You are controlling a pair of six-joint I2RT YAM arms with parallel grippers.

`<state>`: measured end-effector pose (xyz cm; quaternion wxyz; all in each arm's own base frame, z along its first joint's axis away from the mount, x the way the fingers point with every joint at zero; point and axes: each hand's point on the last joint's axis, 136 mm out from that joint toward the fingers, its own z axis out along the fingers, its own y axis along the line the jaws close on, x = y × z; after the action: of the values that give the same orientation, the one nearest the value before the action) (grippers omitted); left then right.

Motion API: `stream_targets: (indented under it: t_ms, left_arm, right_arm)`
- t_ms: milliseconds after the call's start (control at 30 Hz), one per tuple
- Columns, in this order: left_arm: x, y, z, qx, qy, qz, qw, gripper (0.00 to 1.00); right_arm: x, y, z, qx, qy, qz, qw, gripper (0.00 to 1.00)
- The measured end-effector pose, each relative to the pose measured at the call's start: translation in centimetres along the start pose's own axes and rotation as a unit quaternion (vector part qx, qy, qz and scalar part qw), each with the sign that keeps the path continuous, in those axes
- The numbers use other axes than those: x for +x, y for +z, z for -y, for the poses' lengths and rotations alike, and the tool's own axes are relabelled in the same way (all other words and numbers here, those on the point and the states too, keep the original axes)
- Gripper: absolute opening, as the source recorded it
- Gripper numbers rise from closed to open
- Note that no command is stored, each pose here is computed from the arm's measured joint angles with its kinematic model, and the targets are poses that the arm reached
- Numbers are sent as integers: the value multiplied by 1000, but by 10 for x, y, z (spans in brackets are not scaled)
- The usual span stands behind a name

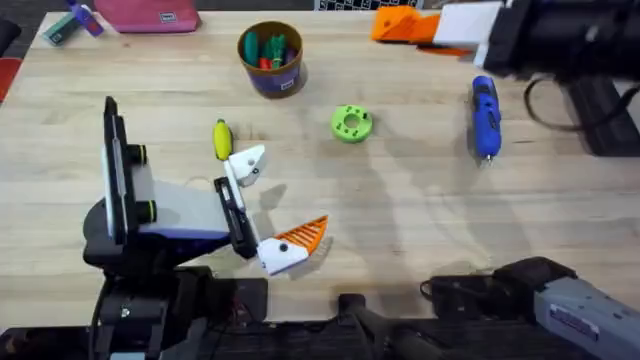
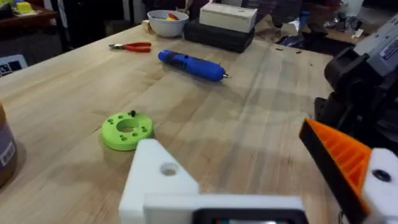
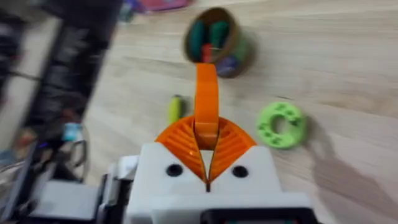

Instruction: Pick up the gripper from the table and insert it into the empty holder that is missing its gripper. Then pick up a screw, insert it into the mounting hole, and use the screwdriver to tighten it. Finally, clean up the table by picking up the vegetable and placing it into the bucket.

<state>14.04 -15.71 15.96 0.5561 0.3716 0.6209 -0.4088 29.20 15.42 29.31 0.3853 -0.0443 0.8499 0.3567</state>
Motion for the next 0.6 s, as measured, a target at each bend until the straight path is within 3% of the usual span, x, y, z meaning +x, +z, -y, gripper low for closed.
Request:
stream_targets:
  t_ms: [200,400,600]
  left_arm:
    - [0,0,0,0,0,0,1000,985]
    - [0,0,0,0,0,0,1000,985]
    - [0,0,0,0,0,0,1000,985]
  right_arm:
    - [33,9,-28,-157,31,-5,987,11]
    - [91,32,-20,-222,116,-120,961,11]
    - [110,45,-23,-295,139,-195,925,11]
